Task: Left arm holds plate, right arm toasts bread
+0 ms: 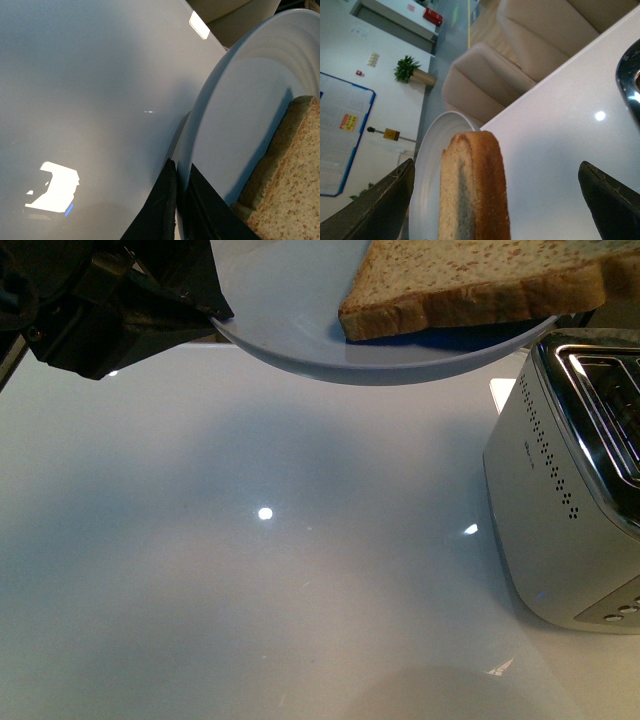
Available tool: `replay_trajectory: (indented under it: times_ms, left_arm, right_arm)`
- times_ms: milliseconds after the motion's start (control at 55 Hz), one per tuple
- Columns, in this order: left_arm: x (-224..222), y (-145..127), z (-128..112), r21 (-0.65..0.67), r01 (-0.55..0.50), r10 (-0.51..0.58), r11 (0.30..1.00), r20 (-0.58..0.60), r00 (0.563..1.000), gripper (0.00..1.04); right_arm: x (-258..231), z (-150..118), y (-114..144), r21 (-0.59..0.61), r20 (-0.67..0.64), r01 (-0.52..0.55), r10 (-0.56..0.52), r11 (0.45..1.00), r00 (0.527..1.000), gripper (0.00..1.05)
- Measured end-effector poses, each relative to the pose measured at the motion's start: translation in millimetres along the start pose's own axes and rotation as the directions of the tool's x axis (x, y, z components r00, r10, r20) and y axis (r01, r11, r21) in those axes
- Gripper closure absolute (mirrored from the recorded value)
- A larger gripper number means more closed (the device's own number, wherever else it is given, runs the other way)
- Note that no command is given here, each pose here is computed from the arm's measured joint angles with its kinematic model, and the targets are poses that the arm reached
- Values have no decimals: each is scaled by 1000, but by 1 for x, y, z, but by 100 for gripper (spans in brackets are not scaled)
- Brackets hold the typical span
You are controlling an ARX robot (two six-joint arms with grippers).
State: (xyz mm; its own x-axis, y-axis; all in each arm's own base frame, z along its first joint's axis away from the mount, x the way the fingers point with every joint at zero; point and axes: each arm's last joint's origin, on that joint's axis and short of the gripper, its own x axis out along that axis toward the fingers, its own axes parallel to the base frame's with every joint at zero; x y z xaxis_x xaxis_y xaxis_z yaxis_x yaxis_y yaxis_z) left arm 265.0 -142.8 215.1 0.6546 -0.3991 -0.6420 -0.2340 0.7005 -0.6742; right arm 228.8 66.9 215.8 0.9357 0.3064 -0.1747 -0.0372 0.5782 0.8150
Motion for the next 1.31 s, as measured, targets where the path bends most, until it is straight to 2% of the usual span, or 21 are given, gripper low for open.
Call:
replay_trajectory:
  times_ms: [345, 636, 745, 909, 1182, 1309]
  left_arm:
    - [0, 0, 0, 0, 0, 0, 1000, 0, 1000, 101]
    - [0, 0, 0, 0, 0, 0, 1000, 0, 1000, 101]
    - [0, 0, 0, 0, 0, 0, 1000, 0, 1000, 101]
    - [0, 0, 0, 0, 0, 0, 1000, -1, 1000, 101]
    - [0, 0, 0, -1, 0, 0, 1000, 0, 1000, 101]
    - [0, 0, 0, -1, 1, -1, 1000, -1, 1000, 101]
  right_arm:
    - [2, -15, 6, 59, -86, -40, 45, 997, 995, 10]
    - [2, -16, 6, 57, -81, -27, 32, 998, 996, 51]
    - [1, -15, 6, 57, -76, -24, 29, 998, 997, 78]
    - [-3, -12, 9, 58, -67, -41, 45, 997, 997, 99]
    - [-20, 8, 14, 54, -7, -78, 78, 996, 997, 101]
    - [-33, 29, 25, -7, 62, -98, 99, 995, 993, 101]
